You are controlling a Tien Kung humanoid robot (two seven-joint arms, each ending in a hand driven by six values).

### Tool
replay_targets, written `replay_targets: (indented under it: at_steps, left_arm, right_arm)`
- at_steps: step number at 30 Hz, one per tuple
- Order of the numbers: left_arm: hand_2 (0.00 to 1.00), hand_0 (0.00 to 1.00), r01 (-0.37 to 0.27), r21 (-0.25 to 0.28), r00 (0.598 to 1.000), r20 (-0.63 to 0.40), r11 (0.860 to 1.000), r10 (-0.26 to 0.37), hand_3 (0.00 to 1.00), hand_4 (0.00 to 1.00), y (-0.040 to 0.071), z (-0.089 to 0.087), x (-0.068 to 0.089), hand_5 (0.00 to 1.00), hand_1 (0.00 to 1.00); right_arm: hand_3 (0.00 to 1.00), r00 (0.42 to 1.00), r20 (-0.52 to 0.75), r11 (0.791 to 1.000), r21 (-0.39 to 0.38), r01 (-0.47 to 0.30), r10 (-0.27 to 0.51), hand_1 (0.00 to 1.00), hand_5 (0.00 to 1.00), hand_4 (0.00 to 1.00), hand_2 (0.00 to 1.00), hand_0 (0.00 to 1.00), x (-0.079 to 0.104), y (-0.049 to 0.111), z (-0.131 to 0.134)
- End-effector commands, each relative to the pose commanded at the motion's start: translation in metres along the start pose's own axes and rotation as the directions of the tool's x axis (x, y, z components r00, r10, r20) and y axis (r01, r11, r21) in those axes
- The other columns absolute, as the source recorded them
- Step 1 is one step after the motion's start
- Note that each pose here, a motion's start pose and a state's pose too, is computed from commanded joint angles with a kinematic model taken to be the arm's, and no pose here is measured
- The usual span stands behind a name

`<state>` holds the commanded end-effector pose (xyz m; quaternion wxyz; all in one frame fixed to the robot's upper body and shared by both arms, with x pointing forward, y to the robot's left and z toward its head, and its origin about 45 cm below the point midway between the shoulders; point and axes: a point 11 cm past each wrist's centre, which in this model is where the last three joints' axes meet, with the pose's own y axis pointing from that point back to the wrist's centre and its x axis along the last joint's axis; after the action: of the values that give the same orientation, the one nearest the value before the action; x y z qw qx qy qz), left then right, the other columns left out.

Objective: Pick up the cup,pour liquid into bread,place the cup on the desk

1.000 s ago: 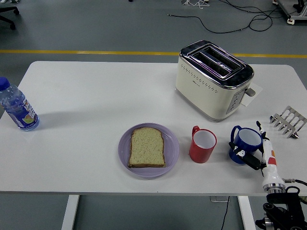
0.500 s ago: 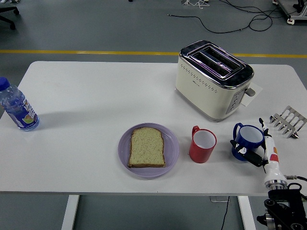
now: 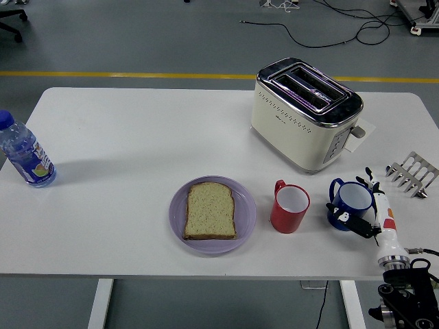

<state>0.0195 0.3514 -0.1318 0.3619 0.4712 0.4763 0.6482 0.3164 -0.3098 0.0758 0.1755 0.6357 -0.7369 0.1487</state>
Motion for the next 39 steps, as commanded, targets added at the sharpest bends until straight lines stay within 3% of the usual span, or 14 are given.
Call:
replay_targets:
  at_steps: [12, 17, 23, 26, 30, 31, 36, 37, 39]
  left_arm:
    - [0.658, 0.631, -0.002, 0.005, 1.0, 0.003, 1.0, 0.002, 0.506, 0.233, 0.0, -0.003, 0.001, 0.845, 0.645]
    - [0.658, 0.631, -0.003, 0.006, 1.0, 0.006, 1.0, 0.003, 0.506, 0.234, 0.0, -0.004, 0.001, 0.845, 0.645]
    - [0.659, 0.631, -0.002, 0.007, 1.0, 0.01, 1.0, 0.002, 0.506, 0.233, 0.0, -0.005, 0.002, 0.844, 0.644]
    - [0.659, 0.631, -0.002, 0.006, 1.0, 0.008, 1.0, 0.002, 0.507, 0.234, 0.0, -0.004, 0.001, 0.845, 0.645]
    - [0.659, 0.631, -0.001, 0.005, 1.0, 0.007, 1.0, 0.001, 0.507, 0.234, 0.0, -0.003, 0.001, 0.845, 0.645]
    - [0.659, 0.631, -0.001, 0.005, 1.0, 0.007, 1.0, 0.001, 0.506, 0.233, 0.0, -0.003, 0.001, 0.845, 0.645]
    - [0.659, 0.631, 0.0, 0.003, 1.0, 0.005, 1.0, 0.0, 0.506, 0.233, 0.0, -0.002, 0.0, 0.845, 0.645]
    - [0.658, 0.631, 0.0, 0.003, 1.0, 0.005, 1.0, 0.0, 0.507, 0.234, 0.0, -0.002, 0.0, 0.846, 0.645]
    - [0.658, 0.631, 0.001, 0.003, 1.0, 0.005, 1.0, -0.001, 0.507, 0.234, 0.0, -0.002, 0.0, 0.846, 0.645]
  right_arm:
    - [0.998, 1.0, 0.022, 0.999, 0.041, -0.008, 0.007, 0.838, 0.121, 0.998, 0.969, 0.967, 0.007, 0.006, -0.012]
    - [0.998, 1.0, 0.002, 0.989, 0.143, -0.022, 0.021, 0.842, 0.141, 0.998, 0.973, 0.979, 0.016, 0.007, -0.043]
    - [0.998, 0.997, 0.043, 0.963, 0.259, -0.079, 0.071, 0.839, 0.128, 0.998, 0.968, 0.979, 0.03, 0.004, -0.091]
    - [0.998, 0.991, 0.089, 0.952, 0.284, -0.119, 0.097, 0.813, 0.133, 0.969, 0.93, 0.942, 0.037, 0.002, -0.108]
    - [0.998, 0.971, 0.226, 0.958, 0.256, -0.133, 0.074, 0.813, 0.133, 0.969, 0.93, 0.942, 0.049, -0.004, -0.125]
    - [0.8, 0.967, 0.245, 0.959, 0.251, -0.128, 0.065, 0.688, 0.115, 0.752, 0.766, 0.801, 0.05, -0.005, -0.126]
    - [0.8, 0.896, 0.443, 0.972, 0.21, -0.102, -0.002, 0.688, 0.115, 0.752, 0.766, 0.801, 0.062, -0.01, -0.14]
    - [0.654, 0.875, 0.484, 0.974, 0.205, -0.092, -0.019, 0.649, 0.151, 0.688, 0.691, 0.749, 0.063, -0.01, -0.142]
    - [0.654, 0.824, 0.564, 0.981, 0.181, -0.063, -0.051, 0.649, 0.151, 0.688, 0.691, 0.749, 0.065, -0.011, -0.146]
